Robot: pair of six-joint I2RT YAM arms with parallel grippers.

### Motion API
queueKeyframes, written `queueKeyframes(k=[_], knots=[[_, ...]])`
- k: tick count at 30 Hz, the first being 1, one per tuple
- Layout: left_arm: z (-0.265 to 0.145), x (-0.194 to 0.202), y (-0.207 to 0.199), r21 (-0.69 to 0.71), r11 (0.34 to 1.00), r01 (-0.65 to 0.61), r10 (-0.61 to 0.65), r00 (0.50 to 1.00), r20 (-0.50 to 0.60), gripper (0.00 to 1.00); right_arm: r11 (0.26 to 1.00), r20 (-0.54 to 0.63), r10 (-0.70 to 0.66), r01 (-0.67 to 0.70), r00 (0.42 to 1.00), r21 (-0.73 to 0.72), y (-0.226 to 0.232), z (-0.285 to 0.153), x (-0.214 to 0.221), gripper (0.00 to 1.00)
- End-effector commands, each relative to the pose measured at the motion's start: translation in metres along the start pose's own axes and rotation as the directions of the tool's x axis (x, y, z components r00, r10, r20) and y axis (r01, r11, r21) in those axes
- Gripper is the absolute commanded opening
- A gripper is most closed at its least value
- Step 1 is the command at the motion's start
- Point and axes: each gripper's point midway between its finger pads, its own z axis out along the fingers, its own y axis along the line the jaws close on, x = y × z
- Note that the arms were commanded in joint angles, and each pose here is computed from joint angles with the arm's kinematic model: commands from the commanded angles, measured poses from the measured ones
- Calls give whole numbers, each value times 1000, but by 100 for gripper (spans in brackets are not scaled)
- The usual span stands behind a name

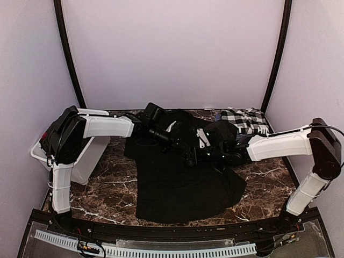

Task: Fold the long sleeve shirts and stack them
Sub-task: Pass from the left arm to the right

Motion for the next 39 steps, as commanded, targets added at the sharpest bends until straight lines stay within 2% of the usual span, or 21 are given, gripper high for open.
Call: queueKeyframes(k=[1, 8, 11, 18, 23, 24, 29, 35, 39], knots=[[-11, 4, -28, 60, 997, -41, 41, 999, 8, 0, 1000, 15, 20, -20, 1000, 15, -2, 10, 2, 71], [-10, 6, -23, 46, 998, -37, 37, 999, 5, 0, 999, 21, 46, -46, 999, 11, -3, 21, 2, 70], [-9, 7, -21, 40, 999, -36, 36, 999, 5, 0, 998, 42, 51, -52, 998, 37, -8, 22, -1, 65], [-11, 5, -22, 31, 999, -39, 39, 999, 12, 0, 997, 50, 62, -64, 997, 42, -11, 26, 1, 34], [-13, 4, -21, 7, 999, -37, 37, 999, 23, 0, 997, 56, 58, -61, 997, 50, -12, 27, 0, 3], [-14, 2, -20, -4, 999, -42, 42, 999, 35, 0, 997, 54, 57, -59, 997, 54, -13, 26, 0, 0], [-24, -4, -15, -83, 996, -40, 48, 995, 90, 9, 998, 55, 38, -40, 998, 47, -11, 20, -1, 0], [-66, -3, -16, -235, 971, -43, 95, 972, 215, 37, 999, 76, -21, 18, 997, 43, -5, 14, -13, 0], [-91, 24, 7, -338, 941, 8, 77, 969, 235, 38, 997, 95, -70, 68, 993, 24, 7, 12, -30, 0]])
